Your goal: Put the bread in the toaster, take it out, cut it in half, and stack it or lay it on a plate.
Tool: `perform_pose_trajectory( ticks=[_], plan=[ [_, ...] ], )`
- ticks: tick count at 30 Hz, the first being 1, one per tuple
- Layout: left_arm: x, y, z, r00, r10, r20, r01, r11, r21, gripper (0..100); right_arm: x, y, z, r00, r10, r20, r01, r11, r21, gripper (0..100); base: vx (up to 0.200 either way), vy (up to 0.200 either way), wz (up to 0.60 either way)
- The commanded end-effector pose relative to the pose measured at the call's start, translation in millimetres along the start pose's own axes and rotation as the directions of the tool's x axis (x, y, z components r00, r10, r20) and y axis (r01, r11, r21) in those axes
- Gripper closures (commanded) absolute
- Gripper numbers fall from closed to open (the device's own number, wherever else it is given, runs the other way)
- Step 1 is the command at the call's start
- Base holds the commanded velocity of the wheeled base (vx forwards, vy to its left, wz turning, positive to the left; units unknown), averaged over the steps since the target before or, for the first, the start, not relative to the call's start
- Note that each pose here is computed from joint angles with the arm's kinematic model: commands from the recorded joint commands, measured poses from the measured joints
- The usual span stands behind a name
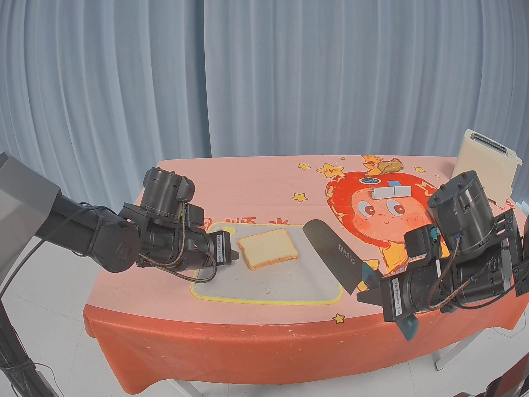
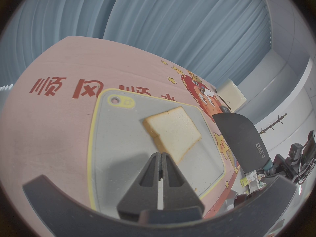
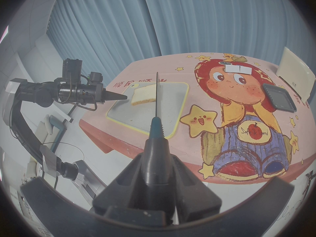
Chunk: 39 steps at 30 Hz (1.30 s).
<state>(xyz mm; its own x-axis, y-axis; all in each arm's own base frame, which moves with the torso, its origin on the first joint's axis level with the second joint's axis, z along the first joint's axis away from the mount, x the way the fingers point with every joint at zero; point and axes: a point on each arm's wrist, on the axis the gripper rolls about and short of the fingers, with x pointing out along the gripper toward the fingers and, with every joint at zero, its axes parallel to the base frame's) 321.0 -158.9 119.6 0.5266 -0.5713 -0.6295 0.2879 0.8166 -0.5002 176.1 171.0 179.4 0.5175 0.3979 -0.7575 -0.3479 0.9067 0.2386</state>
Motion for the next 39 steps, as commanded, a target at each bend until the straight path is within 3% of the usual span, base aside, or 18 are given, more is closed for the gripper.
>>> perform_pose_trajectory(
  ticks=[1, 13, 14, 21, 25, 29, 34, 39],
  plan=[
    [11.1, -4.3, -3.7, 1.000, -0.008, -0.023, 0.009, 1.000, 0.010, 100, 1.1, -0.3, 0.1, 1.000, -0.002, -0.001, 0.002, 1.000, 0.002, 100, 0.000, 0.000, 0.00],
    [16.6, -11.2, -9.9, 0.999, -0.019, -0.047, 0.021, 0.999, 0.024, 100, 0.2, 0.2, -1.3, 1.000, 0.001, -0.002, -0.001, 1.000, -0.003, 100, 0.000, 0.000, 0.00],
    [18.2, -18.5, -12.4, 0.998, -0.032, -0.053, 0.034, 0.999, 0.037, 100, 0.7, 0.2, -1.4, 1.000, 0.000, -0.004, 0.000, 1.000, -0.003, 100, 0.000, 0.000, 0.00],
    [20.6, -23.9, -15.8, 0.997, -0.043, -0.065, 0.046, 0.998, 0.045, 100, 0.2, 0.3, -1.0, 1.000, 0.002, 0.000, -0.002, 1.000, -0.003, 100, 0.000, 0.000, 0.00],
    [19.0, -37.1, -23.5, 0.994, -0.067, -0.082, 0.069, 0.997, 0.025, 100, 1.5, 0.9, -0.9, 1.000, 0.003, 0.000, -0.003, 1.000, -0.006, 100, 0.000, 0.000, 0.00],
    [-12.5, -51.9, -20.3, 0.993, -0.110, -0.031, 0.112, 0.993, 0.048, 100, 0.6, -0.6, -2.0, 1.000, 0.001, 0.001, -0.001, 0.999, -0.032, 100, 0.000, 0.000, 0.00],
    [-59.1, -58.6, -20.5, 0.988, -0.147, 0.043, 0.144, 0.987, 0.068, 100, -6.5, -2.4, -5.5, 1.000, 0.000, 0.017, 0.001, 0.997, -0.078, 100, 0.000, 0.000, 0.00],
    [-94.7, -57.9, -14.2, 0.977, -0.166, 0.134, 0.155, 0.984, 0.089, 100, -5.0, -1.2, -4.8, 0.999, 0.007, 0.034, -0.001, 0.985, -0.173, 100, 0.000, 0.000, 0.00]
  ],
)
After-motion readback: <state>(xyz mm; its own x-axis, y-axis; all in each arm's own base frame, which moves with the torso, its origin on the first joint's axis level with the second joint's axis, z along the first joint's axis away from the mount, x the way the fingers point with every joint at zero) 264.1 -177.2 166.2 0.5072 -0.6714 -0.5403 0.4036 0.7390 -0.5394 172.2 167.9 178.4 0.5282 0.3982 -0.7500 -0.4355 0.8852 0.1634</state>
